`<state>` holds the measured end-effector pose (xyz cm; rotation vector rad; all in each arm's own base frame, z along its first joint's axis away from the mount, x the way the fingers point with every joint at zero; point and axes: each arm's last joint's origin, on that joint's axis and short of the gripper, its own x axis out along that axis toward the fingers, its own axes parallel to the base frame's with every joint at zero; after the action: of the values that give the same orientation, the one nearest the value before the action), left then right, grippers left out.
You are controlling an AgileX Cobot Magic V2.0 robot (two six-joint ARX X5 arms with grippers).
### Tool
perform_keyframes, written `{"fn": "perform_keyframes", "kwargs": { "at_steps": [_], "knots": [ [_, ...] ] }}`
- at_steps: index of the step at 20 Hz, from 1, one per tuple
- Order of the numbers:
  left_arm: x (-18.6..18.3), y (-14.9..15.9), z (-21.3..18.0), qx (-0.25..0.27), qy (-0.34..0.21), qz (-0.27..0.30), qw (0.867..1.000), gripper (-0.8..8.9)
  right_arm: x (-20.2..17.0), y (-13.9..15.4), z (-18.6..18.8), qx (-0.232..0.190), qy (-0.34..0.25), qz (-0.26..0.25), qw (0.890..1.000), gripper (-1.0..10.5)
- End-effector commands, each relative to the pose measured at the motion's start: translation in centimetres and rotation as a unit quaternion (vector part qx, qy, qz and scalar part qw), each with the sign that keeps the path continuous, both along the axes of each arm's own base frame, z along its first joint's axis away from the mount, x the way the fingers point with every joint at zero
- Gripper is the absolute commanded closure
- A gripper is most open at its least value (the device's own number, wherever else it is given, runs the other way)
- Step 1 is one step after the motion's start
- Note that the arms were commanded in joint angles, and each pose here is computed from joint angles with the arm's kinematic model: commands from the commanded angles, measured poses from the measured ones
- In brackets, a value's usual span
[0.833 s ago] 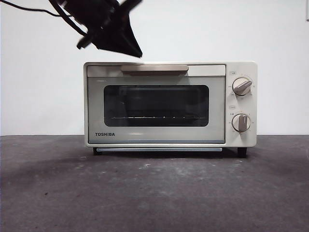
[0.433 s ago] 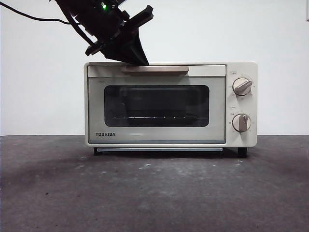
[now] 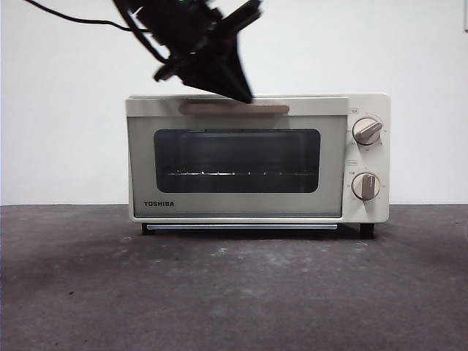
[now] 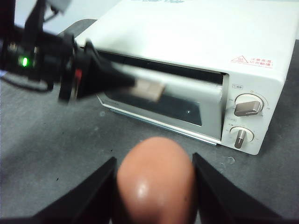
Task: Eggoven
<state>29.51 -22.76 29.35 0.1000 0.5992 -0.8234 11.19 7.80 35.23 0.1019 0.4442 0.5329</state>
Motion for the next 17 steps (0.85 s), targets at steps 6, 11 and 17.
{"fn": "perform_keyframes", "kwargs": {
  "at_steps": [6, 11, 17],
  "knots": [
    [-3.0, -3.0, -3.2, 0.075, 0.074, -0.058, 0.993, 8.06, 0.0, 0.1, 0.6, 0.003, -0.014, 0.004, 1.0, 9.4],
    [-5.3, -4.3, -3.8, 0.108, 0.11, -0.09, 0.984, 8.06, 0.0, 0.1, 0.6, 0.003, -0.014, 0.004, 1.0, 9.4],
    [-7.1, -4.0, -1.9, 0.1, 0.11, -0.098, 0.984, 8.06, 1.2, 1.0, -0.1, -0.012, 0.009, 0.003, 1.0, 9.4]
  ]
}}
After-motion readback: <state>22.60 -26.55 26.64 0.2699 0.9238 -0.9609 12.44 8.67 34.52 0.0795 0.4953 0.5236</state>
